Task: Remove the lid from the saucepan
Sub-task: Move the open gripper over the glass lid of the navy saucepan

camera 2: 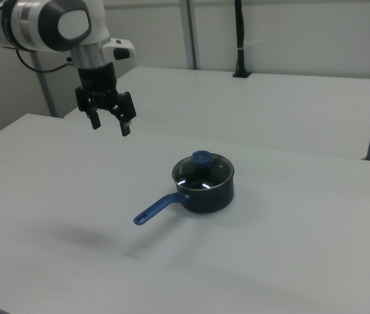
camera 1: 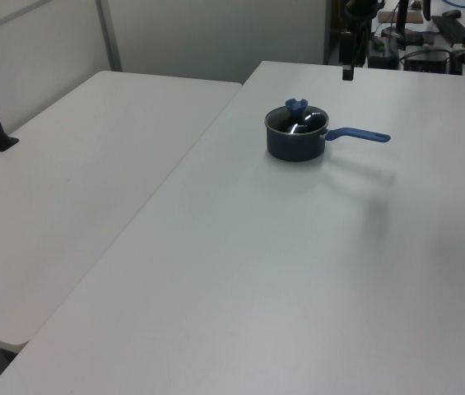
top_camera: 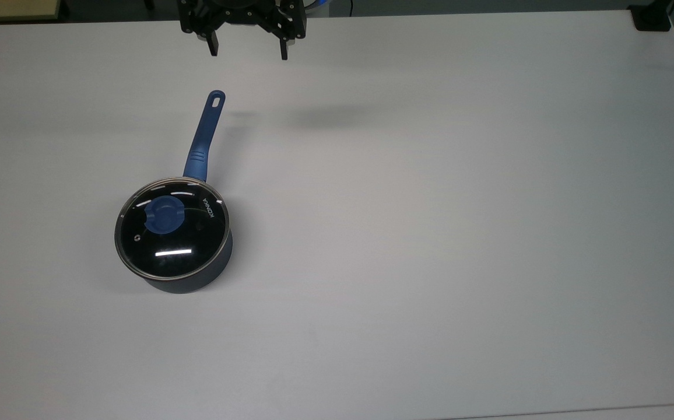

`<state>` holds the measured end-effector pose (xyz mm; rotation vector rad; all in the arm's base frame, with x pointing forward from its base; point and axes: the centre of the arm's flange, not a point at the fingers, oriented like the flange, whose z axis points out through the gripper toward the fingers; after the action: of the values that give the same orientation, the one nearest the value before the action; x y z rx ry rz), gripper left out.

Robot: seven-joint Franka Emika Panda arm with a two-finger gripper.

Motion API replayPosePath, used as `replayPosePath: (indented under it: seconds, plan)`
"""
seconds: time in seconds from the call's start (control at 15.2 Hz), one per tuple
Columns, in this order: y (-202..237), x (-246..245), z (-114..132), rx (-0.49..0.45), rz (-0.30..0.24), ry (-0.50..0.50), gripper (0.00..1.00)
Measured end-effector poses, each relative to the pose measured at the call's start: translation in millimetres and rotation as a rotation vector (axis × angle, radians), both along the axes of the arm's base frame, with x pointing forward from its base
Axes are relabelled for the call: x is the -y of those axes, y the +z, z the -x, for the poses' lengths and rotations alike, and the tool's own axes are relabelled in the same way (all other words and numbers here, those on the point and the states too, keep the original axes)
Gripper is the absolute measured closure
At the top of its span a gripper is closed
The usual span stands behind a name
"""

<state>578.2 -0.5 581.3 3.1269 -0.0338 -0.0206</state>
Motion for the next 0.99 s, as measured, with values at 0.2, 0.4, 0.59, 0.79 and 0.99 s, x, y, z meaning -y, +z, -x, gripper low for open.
replayPosePath:
  seconds: [0.2, 0.4, 0.59, 0.79, 0.99]
  plan:
    - [-5.3, 5.9, -2.3, -0.009, 0.029, -0.003, 0.00]
    - [-0.4, 20.9, -20.1, 0.023, 0.061, 0.005, 0.00]
    - [-25.4, 53.3, -51.6, 0.054, 0.076, 0.002, 0.00]
    - [-53.6, 91.0, -75.0, 0.114, 0.096, -0.041, 0.00]
    - [-73.4, 117.7, -87.7, 0.162, 0.065, -0.086, 0.00]
